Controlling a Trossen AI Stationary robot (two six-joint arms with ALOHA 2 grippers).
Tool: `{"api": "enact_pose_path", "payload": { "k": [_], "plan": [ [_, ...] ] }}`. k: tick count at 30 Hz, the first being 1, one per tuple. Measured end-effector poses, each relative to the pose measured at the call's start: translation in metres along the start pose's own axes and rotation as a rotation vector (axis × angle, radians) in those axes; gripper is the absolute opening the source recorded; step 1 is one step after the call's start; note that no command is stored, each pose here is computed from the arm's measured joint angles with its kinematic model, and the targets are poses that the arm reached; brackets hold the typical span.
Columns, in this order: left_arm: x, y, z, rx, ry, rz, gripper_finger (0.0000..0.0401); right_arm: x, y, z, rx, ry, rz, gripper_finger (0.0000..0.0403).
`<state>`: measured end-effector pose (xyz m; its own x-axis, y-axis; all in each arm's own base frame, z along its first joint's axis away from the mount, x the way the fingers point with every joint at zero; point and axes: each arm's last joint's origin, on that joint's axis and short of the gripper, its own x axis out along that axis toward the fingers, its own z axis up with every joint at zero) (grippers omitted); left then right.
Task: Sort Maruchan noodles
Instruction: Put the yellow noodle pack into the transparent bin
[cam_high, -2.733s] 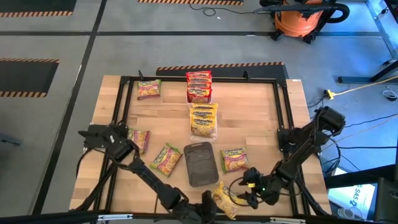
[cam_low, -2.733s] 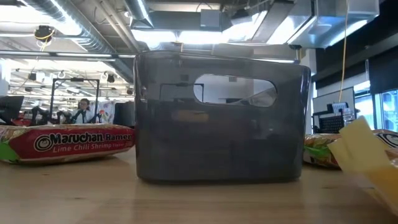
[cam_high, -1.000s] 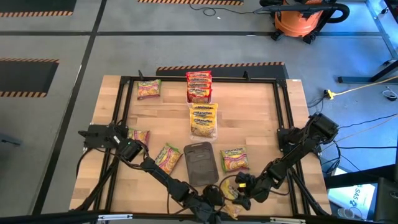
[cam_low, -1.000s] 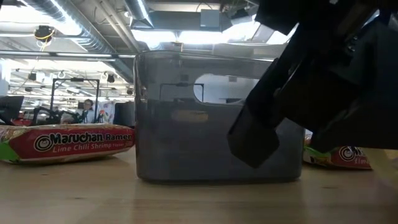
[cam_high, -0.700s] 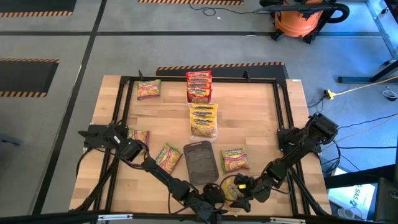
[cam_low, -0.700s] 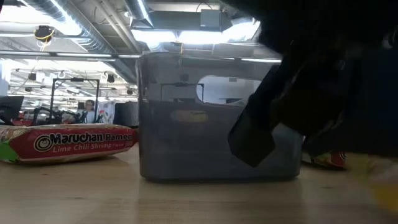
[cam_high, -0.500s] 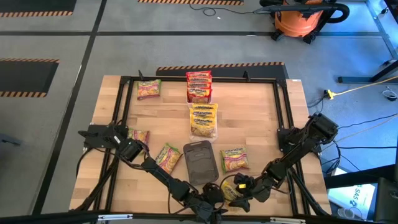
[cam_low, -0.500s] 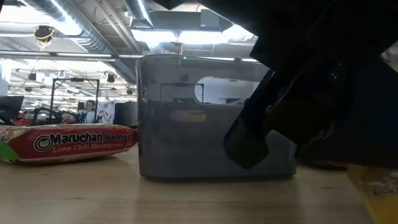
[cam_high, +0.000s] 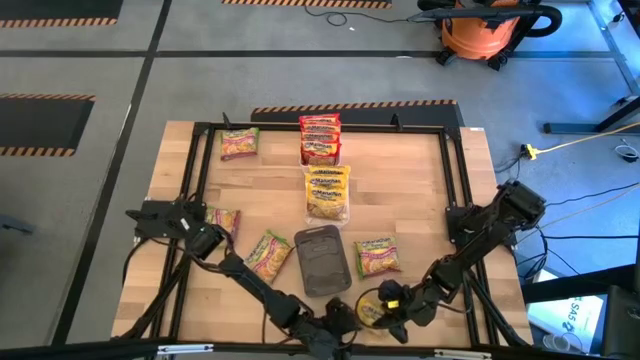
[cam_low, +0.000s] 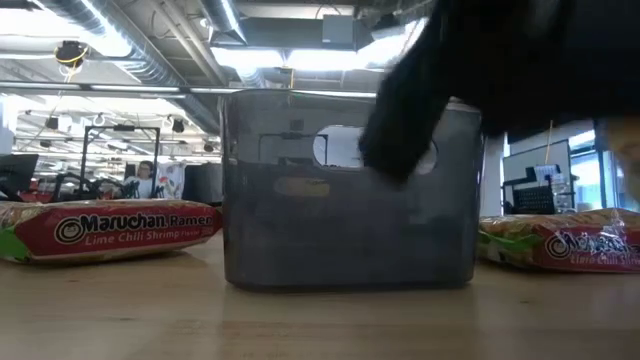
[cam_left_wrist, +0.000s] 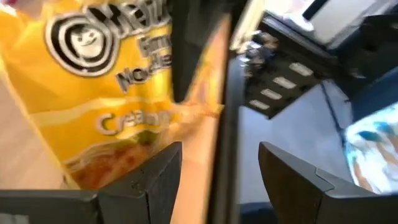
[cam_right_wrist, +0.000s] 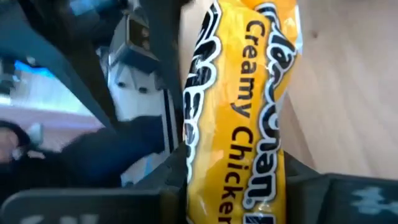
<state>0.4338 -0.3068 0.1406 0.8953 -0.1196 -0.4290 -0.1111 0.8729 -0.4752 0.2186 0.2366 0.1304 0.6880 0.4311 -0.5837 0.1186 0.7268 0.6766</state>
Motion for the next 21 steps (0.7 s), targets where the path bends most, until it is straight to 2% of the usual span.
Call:
{"api": "enact_pose_path", "payload": {
  "k": [5,13,17,21],
  "plan": [
    [-0.029,-0.027,0.007,0.075,0.029,-0.067,0.0208,-0.012,0.009,0.004,-0.084,-0.009,0.034,0.0092],
    [-0.074,-0.053,0.014,0.202,0.119,-0.079,0.0208,-0.045,0.02,0.026,-0.195,-0.102,0.007,0.0094],
    [-0.095,-0.051,0.017,0.255,0.09,-0.048,0.0208,-0.06,0.022,0.044,-0.273,-0.191,-0.015,0.0093],
    [-0.121,-0.031,0.017,0.276,0.046,0.017,0.0208,-0.069,0.017,0.068,-0.343,-0.287,-0.067,0.0096]
  ]
}}
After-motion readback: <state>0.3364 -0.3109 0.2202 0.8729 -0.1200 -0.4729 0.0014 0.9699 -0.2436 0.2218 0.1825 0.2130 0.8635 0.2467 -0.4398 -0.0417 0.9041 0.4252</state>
